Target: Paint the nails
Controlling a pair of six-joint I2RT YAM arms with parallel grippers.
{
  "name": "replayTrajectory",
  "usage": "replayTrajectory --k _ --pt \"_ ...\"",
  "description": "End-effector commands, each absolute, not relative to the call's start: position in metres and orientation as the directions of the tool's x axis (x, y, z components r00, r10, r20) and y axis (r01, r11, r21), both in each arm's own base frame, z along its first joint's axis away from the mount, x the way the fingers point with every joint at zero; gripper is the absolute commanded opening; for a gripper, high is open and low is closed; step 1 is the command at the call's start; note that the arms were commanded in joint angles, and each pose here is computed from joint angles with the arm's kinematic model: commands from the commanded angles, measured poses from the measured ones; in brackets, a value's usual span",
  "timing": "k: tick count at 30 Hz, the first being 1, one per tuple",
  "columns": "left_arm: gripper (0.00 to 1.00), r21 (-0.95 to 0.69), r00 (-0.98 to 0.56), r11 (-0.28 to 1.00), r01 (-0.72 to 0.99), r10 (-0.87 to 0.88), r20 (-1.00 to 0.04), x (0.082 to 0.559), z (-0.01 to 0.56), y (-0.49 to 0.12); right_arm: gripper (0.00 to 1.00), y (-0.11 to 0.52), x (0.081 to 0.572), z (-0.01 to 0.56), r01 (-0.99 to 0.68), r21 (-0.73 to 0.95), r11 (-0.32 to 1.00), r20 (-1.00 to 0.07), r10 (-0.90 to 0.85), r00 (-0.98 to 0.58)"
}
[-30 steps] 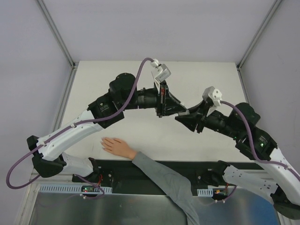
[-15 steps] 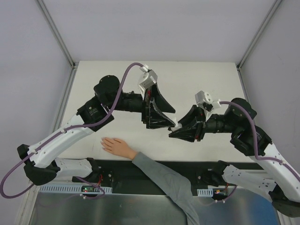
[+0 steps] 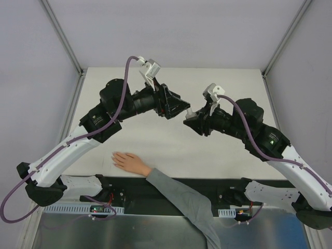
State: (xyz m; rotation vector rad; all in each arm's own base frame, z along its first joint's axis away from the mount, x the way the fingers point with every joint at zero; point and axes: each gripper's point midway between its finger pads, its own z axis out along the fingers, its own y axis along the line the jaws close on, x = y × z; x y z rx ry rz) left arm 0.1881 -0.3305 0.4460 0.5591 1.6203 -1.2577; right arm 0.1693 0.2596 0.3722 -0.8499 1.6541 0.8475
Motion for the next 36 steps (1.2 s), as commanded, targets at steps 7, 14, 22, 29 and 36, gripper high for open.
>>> replayTrajectory --k 7,14,22,29,36 --pt "0.52 -0.507 -0.472 0.368 0.780 -0.187 -0.862 0.196 0.447 -0.361 0.00 0.246 0.185 0.401 -0.786 0.099 0.610 -0.985 -0.053 -0.165" --pt "0.10 -0.534 -0.522 0.244 0.809 -0.119 -0.845 0.168 0.449 -0.382 0.00 0.242 0.180 0.406 -0.783 0.102 0.614 -0.986 -0.041 -0.160" --pt "0.00 -0.362 -0.384 -0.254 0.897 -0.041 -0.922 0.081 0.477 -0.368 0.00 0.241 -0.008 0.443 -0.912 0.033 -0.408 -0.994 0.082 -0.072" --pt "0.00 -0.336 -0.388 -0.314 0.888 -0.118 -0.914 0.068 0.487 -0.355 0.00 0.235 -0.023 0.460 -0.872 0.064 -0.486 -0.977 0.149 -0.155" --pt "0.57 -0.357 -0.364 -0.079 0.931 -0.122 -0.923 0.096 0.487 -0.341 0.00 0.251 0.035 0.426 -0.984 0.087 -0.154 -0.996 0.001 -0.088"
